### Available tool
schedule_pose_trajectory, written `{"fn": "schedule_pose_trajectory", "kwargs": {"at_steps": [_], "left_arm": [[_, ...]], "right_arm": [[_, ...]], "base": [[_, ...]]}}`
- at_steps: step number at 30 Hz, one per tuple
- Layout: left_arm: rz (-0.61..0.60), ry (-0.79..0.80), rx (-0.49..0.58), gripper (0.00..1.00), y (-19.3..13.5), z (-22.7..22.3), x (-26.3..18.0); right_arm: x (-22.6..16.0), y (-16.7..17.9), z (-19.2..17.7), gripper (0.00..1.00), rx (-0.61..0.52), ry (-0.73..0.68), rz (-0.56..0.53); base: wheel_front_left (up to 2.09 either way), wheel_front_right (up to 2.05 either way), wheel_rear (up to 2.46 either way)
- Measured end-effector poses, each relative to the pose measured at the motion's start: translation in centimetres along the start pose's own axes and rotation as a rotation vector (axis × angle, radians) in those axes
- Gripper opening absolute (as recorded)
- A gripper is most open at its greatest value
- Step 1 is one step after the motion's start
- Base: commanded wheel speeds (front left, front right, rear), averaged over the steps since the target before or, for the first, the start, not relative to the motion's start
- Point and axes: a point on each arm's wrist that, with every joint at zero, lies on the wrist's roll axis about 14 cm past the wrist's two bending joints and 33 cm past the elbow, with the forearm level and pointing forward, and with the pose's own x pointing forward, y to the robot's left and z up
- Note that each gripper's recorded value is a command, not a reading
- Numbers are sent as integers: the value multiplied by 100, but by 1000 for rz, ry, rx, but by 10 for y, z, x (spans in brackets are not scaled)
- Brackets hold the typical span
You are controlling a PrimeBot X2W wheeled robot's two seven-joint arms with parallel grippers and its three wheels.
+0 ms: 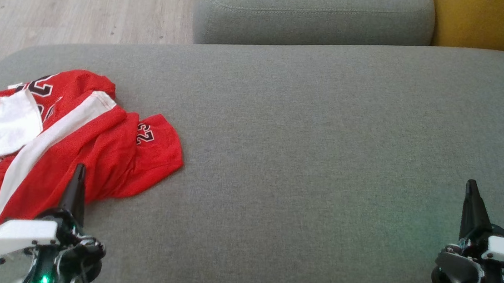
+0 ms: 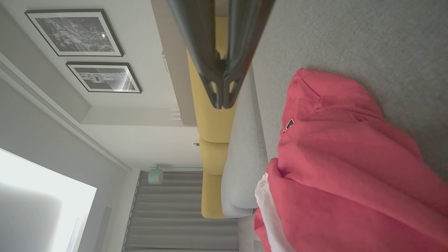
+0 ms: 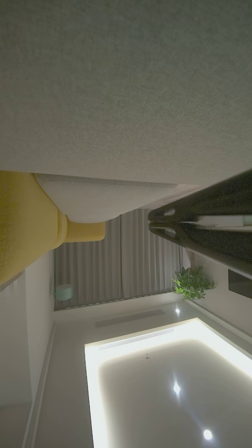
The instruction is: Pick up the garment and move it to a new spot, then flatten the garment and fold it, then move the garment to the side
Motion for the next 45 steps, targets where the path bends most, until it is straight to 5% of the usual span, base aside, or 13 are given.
{"fn": "schedule_pose_trajectory", "kwargs": {"at_steps": [45], "left_arm": [[0, 0, 0, 0, 0, 0, 0]], "right_arm": [[0, 0, 0, 0, 0, 0, 0]], "base": [[0, 0, 0]]}}
